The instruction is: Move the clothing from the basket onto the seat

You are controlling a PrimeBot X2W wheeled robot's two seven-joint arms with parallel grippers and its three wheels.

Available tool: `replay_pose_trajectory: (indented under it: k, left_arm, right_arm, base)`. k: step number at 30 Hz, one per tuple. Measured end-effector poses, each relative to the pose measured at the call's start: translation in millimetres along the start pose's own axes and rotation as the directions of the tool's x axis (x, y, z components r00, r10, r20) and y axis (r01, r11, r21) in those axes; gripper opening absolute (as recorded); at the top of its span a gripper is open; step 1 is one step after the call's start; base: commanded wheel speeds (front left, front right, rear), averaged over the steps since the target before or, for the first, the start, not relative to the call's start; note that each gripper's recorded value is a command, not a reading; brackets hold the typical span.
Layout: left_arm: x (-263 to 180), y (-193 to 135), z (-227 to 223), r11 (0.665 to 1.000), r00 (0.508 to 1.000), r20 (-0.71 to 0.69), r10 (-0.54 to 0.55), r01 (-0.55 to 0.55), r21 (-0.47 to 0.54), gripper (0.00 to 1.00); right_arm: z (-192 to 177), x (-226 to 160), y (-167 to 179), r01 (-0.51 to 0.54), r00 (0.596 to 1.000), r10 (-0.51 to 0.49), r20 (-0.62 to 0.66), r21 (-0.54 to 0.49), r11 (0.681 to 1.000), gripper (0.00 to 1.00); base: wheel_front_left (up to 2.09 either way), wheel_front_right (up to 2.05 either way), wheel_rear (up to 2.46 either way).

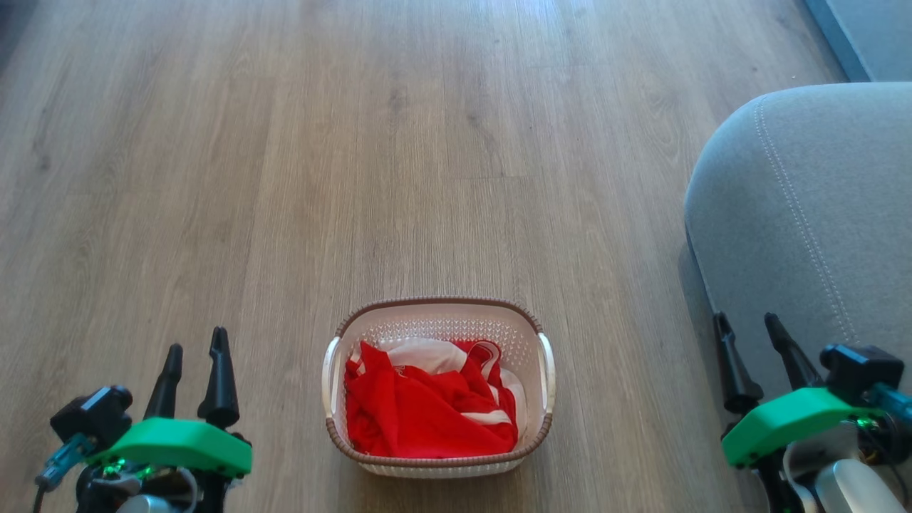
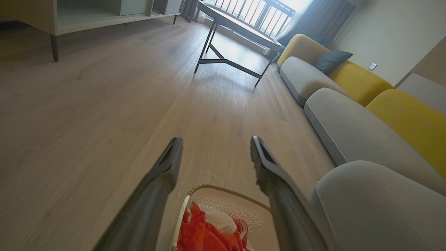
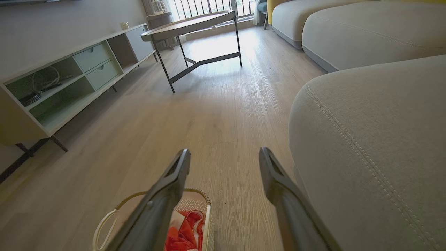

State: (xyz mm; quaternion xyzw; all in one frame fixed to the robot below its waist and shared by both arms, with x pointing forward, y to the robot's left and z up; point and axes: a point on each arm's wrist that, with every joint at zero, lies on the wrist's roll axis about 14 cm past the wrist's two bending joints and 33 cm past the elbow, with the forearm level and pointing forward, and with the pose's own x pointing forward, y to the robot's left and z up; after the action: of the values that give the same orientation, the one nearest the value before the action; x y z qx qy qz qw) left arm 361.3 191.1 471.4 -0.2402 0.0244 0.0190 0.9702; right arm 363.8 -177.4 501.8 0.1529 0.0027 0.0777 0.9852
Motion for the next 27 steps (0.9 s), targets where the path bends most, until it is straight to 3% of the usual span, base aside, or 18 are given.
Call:
replay_pose_trajectory:
  k: [22, 27]
  left_arm:
    - [2.2, -6.5, 2.4, 0.968, 0.998, 0.019, -0.063, 0.056, 0.245, 1.0]
    - [2.6, -6.7, 0.8, 0.965, 0.998, 0.014, -0.066, 0.06, 0.254, 1.0]
  right_arm:
    - [0.2, -2.0, 14.3, -0.086, 0.996, 0.09, 0.009, -0.215, 0.973, 1.0]
    - [1.4, -2.4, 14.4, -0.086, 0.996, 0.092, 0.015, -0.222, 0.971, 1.0]
  base:
    - [0.0, 0.0, 0.0]
    - [0.0, 0.0, 0.0]
